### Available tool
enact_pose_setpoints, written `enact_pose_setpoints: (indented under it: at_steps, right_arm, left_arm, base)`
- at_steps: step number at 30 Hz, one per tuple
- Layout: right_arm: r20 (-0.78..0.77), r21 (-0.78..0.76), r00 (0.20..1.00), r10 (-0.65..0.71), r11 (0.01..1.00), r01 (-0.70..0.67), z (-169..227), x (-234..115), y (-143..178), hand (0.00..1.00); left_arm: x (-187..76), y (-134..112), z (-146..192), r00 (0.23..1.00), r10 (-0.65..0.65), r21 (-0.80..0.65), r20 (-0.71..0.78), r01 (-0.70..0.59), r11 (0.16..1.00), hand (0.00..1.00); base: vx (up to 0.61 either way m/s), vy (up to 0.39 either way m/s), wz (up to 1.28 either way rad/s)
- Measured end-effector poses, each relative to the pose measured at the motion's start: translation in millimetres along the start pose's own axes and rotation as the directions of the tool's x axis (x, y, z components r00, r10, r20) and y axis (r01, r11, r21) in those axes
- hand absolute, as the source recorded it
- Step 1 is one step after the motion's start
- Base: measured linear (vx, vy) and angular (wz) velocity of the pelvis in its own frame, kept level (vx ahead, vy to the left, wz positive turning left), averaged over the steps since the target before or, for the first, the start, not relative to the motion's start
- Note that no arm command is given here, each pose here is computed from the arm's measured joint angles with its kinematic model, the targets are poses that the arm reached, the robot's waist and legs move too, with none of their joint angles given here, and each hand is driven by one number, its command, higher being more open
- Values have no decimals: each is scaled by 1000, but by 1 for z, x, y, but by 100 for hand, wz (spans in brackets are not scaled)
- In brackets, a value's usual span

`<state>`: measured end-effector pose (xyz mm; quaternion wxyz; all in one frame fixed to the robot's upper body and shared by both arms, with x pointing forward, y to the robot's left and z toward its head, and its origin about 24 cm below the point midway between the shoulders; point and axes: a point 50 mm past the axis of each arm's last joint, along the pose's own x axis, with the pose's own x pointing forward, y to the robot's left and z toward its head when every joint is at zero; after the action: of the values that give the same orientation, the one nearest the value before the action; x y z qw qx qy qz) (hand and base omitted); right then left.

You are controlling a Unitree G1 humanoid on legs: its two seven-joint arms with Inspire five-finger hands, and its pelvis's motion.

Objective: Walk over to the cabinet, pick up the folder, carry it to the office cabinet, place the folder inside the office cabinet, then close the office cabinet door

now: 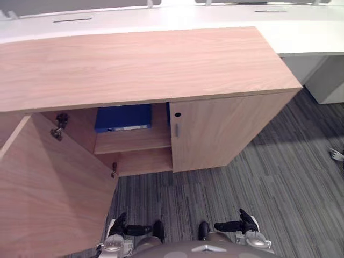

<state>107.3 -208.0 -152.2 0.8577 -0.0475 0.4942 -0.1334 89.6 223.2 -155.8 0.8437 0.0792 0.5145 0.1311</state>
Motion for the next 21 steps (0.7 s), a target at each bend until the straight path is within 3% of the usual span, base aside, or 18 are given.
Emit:
enact_pose_setpoints:
  at_steps: [4,9,13,21]
  right_arm:
    - [15,13,1000,13,1000,-13,6,0,8,100]
    - [123,63,992,15,998,-23,41,3,19,100]
    - [120,119,993,-21,993,7,40,3,14,100]
    - [41,130,998,-38,991,33,25,4,10,100]
  left_arm:
    - [-1,0,1,999,43,-168,-12,-45,985,100]
    - [-2,-9,8,998,58,-368,-7,-57,928,100]
    - [-3,-4,0,995,84,-444,-47,-96,891,100]
    - [-6,37,-24,966,207,-514,-153,-257,818,100]
  base:
    - [67,-38,85]
    - [-40,-16,64]
    - [60,42,52]
    - [112,19,25]
